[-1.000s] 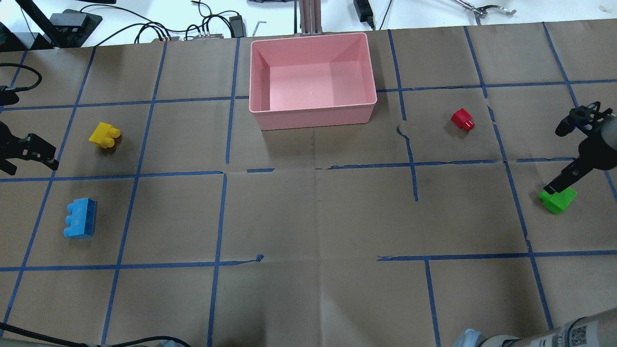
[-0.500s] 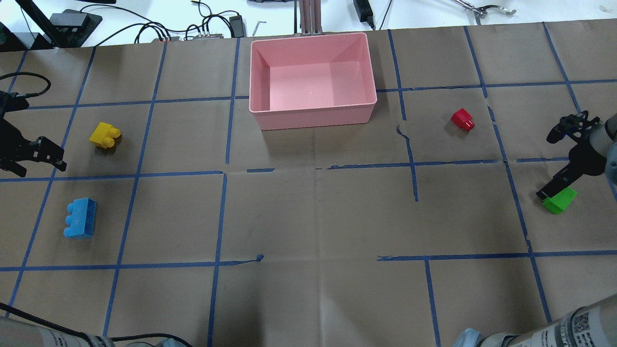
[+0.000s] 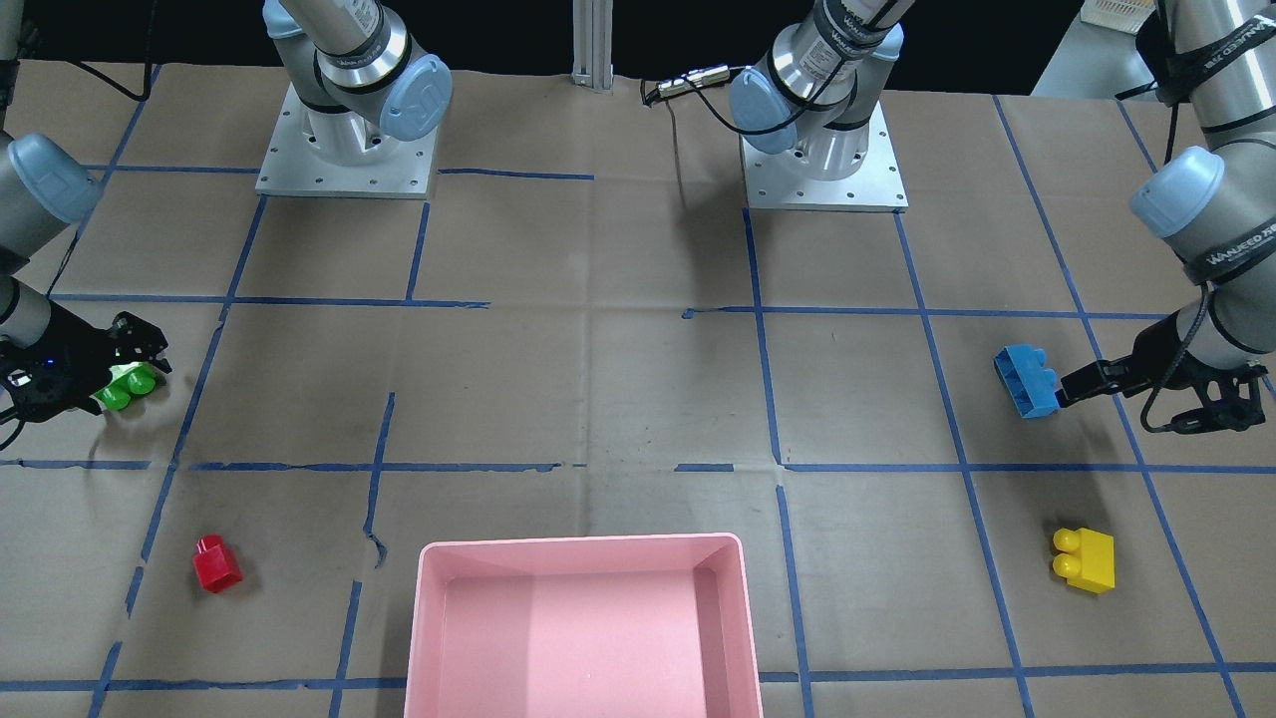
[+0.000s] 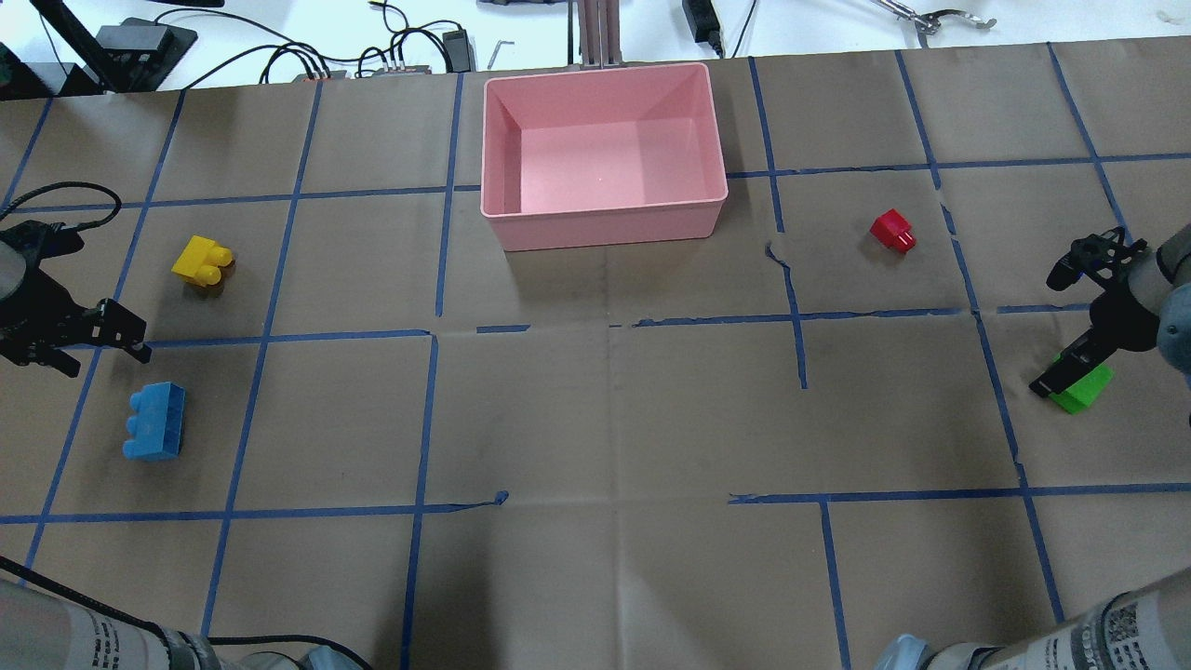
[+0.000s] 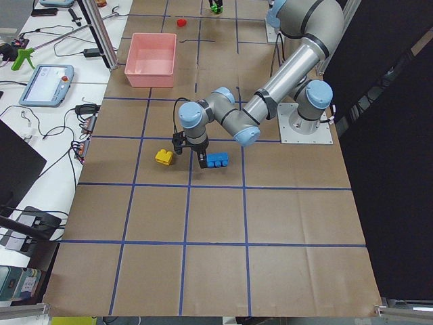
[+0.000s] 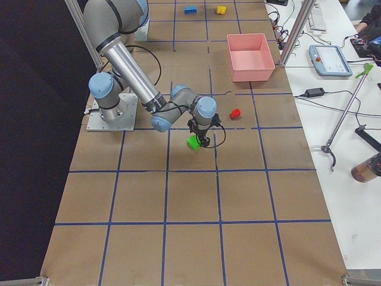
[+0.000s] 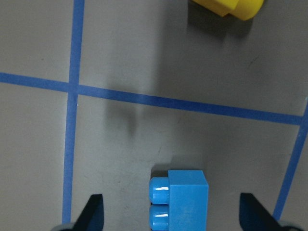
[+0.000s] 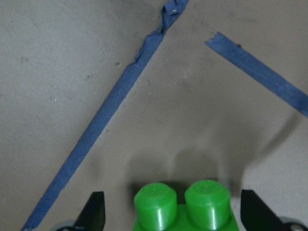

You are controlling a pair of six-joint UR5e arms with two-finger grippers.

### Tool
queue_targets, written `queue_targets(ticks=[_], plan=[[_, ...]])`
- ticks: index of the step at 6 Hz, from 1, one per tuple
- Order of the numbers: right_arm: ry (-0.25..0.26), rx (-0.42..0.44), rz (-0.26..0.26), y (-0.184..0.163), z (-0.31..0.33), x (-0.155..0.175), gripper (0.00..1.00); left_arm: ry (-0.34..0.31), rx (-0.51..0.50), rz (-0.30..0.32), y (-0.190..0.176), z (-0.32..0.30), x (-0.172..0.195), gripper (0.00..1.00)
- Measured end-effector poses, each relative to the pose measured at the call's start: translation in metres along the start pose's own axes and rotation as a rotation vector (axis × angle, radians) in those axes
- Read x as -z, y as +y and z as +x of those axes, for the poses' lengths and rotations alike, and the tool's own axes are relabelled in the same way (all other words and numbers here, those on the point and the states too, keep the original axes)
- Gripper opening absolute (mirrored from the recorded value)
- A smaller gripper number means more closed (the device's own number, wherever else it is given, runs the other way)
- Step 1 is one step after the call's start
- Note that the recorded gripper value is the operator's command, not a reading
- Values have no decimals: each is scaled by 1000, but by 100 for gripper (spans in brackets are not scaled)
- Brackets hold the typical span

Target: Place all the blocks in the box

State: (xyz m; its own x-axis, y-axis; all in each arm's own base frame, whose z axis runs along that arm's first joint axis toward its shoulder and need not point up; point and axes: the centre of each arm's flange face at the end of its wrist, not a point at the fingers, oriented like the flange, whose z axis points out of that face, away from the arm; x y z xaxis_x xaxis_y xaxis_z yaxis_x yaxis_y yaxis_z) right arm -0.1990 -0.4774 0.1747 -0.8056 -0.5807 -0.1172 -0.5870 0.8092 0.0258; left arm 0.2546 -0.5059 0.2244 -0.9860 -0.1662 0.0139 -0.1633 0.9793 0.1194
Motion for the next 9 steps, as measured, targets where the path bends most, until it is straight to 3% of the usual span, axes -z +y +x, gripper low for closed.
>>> queue_targets(ticks=[2,4,9], plan=[[7,7,0,0,2,2,70,-4,-7,6,6,2,-21,99],[26,8,5,-1,4,4,44,6,-2,-12,6,3,-35,99],[118,-4,-3,-7,20,40,39,34,-7,-61,19,12,-59,99]])
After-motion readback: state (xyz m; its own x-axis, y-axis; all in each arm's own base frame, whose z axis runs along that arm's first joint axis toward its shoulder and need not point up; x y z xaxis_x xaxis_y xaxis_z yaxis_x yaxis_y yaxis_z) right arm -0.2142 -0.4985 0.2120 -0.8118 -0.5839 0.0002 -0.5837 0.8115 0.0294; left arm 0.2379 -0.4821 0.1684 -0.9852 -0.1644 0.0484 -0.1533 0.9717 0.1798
